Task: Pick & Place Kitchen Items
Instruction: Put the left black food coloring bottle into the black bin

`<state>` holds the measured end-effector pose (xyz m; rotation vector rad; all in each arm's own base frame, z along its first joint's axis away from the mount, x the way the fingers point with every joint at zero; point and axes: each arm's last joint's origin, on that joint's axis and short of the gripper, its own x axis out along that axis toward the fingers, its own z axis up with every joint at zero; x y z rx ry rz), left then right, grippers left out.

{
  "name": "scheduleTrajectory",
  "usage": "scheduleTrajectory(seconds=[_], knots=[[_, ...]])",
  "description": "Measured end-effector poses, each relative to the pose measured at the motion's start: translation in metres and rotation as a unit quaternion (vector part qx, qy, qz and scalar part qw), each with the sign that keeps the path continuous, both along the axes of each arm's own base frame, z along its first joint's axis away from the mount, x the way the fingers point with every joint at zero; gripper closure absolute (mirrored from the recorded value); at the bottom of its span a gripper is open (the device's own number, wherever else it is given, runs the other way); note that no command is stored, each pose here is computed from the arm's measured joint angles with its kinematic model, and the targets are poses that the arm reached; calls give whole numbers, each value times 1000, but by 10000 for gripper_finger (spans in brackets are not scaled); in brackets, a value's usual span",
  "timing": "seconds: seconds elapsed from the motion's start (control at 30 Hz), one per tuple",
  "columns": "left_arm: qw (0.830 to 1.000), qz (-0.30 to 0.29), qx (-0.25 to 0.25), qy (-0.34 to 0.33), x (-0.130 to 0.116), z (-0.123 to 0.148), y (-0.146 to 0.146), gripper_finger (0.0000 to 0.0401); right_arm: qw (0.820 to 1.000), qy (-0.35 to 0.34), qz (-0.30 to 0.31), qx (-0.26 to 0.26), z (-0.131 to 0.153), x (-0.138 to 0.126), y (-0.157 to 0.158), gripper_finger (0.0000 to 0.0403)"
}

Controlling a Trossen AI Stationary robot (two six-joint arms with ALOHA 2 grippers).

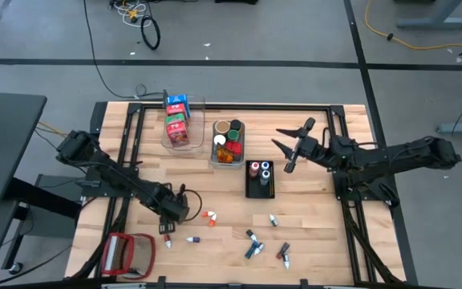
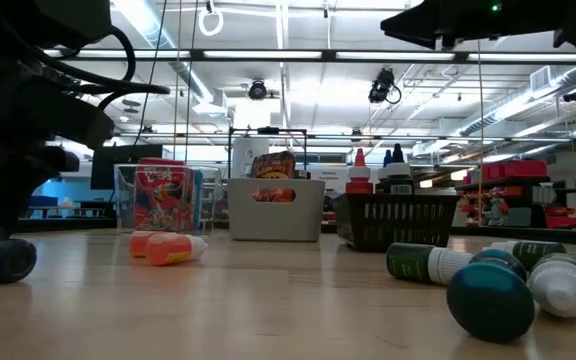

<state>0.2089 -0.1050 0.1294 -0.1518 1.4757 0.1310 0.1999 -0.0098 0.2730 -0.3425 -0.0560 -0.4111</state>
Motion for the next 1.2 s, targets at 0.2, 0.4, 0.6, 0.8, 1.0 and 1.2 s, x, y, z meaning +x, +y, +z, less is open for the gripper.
scheduleTrajectory(seconds=[0.2, 0.4, 0.6, 0.8, 1.0, 1.2], knots=[[1000, -20, 6, -16, 3, 5, -1, 314, 999, 18, -28, 3, -7, 6, -1, 179], [988, -65, 77, -118, 29, 27, -5, 316, 997, 13, -78, 9, -7, 5, -4, 142], [954, -144, 151, -215, 61, 50, 4, 295, 997, 8, -79, 10, -6, 5, -4, 135], [905, -207, 205, -308, 98, 72, 36, 306, 997, -7, -80, 12, -3, 5, -4, 142], [835, -208, 204, -467, 127, 102, 74, 299, 997, -7, -80, 13, -3, 5, -4, 142], [771, -216, 194, -567, 154, 97, 92, 291, 997, -11, -80, 13, -3, 5, -4, 142]])
